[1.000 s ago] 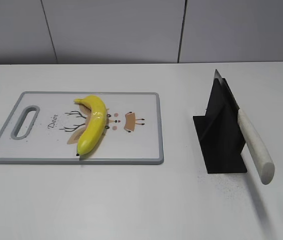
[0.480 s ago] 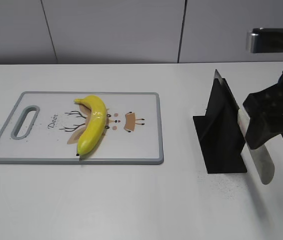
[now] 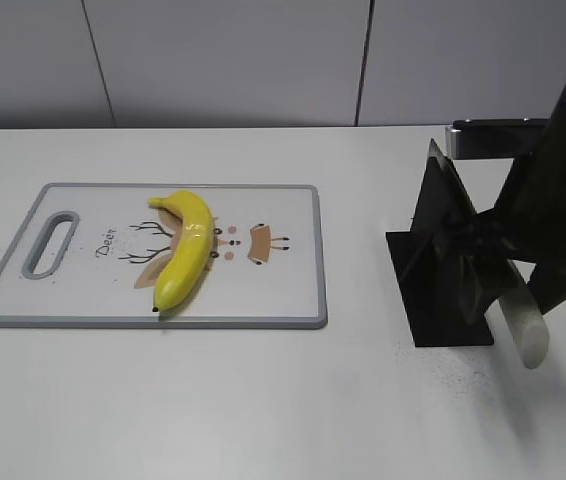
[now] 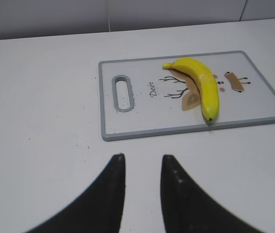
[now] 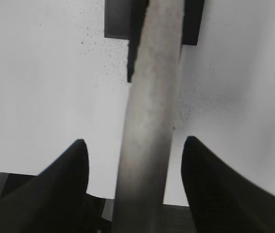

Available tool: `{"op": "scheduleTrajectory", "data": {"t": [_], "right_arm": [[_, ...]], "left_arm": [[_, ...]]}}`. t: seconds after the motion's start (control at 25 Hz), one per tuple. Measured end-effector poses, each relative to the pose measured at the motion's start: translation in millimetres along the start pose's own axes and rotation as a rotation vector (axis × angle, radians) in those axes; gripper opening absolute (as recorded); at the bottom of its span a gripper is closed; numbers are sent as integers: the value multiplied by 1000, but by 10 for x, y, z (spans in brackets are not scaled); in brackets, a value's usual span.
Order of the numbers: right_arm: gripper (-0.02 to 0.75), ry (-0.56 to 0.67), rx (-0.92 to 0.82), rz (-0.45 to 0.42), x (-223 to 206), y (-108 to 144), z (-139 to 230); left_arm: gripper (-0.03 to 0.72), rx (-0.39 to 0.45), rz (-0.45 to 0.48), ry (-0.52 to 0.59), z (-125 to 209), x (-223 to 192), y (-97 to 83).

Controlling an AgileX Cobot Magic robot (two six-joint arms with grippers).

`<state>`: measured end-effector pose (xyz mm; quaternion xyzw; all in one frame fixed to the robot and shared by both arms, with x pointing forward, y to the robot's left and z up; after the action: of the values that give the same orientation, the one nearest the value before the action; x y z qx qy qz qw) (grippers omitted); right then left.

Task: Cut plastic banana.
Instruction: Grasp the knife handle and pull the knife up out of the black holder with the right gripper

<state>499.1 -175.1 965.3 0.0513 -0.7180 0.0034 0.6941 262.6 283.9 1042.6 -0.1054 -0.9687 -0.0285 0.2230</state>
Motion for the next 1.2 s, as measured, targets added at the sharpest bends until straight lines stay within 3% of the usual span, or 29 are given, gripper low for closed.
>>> {"op": "scheduleTrajectory", "data": {"t": [0.32,0.48,1.2], "right_arm": [[375,12,-49,8,-179,-30,47],[179,13,-56,5,-179,-27,48],[185,-18,-61,-27,127,-28,164]], "left_arm": [[241,0,0,0,0,0,0],[241,0,0,0,0,0,0],[240,0,0,0,0,0,0]]}}
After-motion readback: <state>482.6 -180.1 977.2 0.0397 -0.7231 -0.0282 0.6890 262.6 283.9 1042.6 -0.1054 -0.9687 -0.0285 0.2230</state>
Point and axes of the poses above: a point on each arm's last joint axis where the gripper is mounted, x pointing back along that axis away from the gripper, y along the wrist's bending axis when the last joint is at zero, z = x × y, the point moved 3 cm from there along -x, pointing out along that axis toward the gripper, and after that the axes turned 1 degree about -x, right-handed, at the moved point
